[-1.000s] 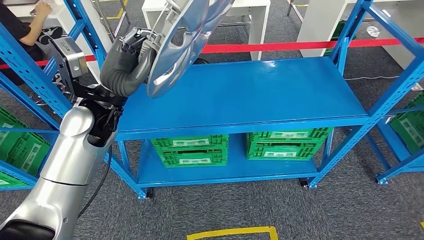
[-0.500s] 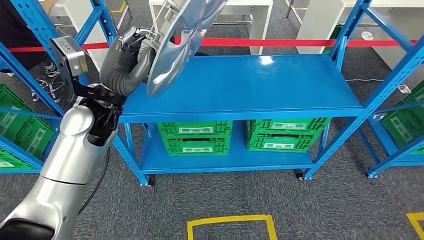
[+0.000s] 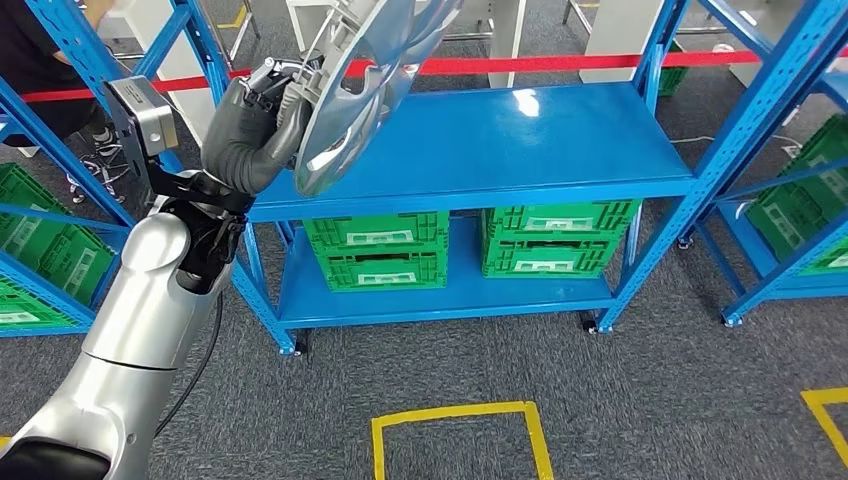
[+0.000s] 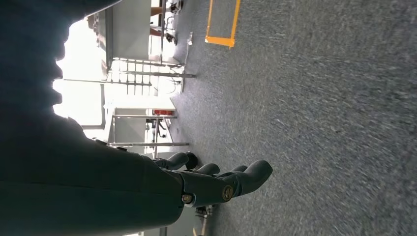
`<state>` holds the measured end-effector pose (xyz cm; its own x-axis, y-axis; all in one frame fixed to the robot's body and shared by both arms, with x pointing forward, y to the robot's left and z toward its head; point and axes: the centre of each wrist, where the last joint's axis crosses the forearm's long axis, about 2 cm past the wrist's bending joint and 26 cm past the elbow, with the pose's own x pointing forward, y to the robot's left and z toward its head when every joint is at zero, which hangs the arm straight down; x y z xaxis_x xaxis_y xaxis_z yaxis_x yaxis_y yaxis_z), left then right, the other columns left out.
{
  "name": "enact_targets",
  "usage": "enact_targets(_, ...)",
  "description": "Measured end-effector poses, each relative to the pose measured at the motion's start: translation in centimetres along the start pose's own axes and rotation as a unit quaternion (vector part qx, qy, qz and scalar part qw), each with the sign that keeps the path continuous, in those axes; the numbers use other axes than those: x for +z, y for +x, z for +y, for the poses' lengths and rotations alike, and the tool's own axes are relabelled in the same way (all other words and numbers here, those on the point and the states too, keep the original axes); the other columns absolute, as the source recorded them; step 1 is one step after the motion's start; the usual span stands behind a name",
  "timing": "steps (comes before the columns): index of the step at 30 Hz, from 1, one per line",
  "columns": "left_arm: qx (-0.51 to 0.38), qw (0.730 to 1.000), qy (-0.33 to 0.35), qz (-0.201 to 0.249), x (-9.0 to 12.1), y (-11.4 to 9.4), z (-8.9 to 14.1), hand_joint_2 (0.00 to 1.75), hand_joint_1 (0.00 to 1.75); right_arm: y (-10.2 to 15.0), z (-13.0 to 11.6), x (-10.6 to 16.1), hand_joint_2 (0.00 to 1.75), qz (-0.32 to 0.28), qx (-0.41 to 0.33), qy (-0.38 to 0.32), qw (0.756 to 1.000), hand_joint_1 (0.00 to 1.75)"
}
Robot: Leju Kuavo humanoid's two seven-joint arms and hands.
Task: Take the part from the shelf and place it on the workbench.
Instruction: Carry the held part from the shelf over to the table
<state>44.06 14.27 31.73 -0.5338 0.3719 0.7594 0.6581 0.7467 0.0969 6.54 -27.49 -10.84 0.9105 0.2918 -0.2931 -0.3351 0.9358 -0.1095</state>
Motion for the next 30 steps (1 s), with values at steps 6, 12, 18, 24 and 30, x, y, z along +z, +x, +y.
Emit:
enact_targets(6, 0.001, 1.0, 0.002, 0.004, 0.25, -0.22, 0.1, 1.75, 1.75, -0.01, -0.01, -0.01, 1.75, -0.007, -0.002, 0.001, 1.0, 0.0)
enact_targets(12, 0.002, 1.0, 0.003, 0.003, 0.28, -0.3, 0.05, 1.75, 1.75, -0.19, 0.14, -0.09, 1.75, -0.029, 0.008, 0.015, 0.999, 0.0)
enact_targets(18, 0.003, 1.0, 0.005, 0.008, 0.53, -0.56, 0.05, 1.75, 1.75, -0.31, 0.2, -0.14, 1.75, -0.035, 0.016, 0.022, 0.999, 0.0)
enact_targets(24, 0.003, 1.0, 0.004, 0.009, 0.53, -0.54, 0.06, 1.75, 1.75, -0.01, -0.07, -0.02, 1.75, -0.035, 0.016, 0.02, 0.999, 0.0)
enact_targets(30, 0.001, 1.0, 0.005, 0.009, 0.63, -0.49, 0.38, 1.75, 1.75, 0.09, 0.02, 0.04, 1.75, -0.036, 0.016, 0.022, 0.999, 0.0)
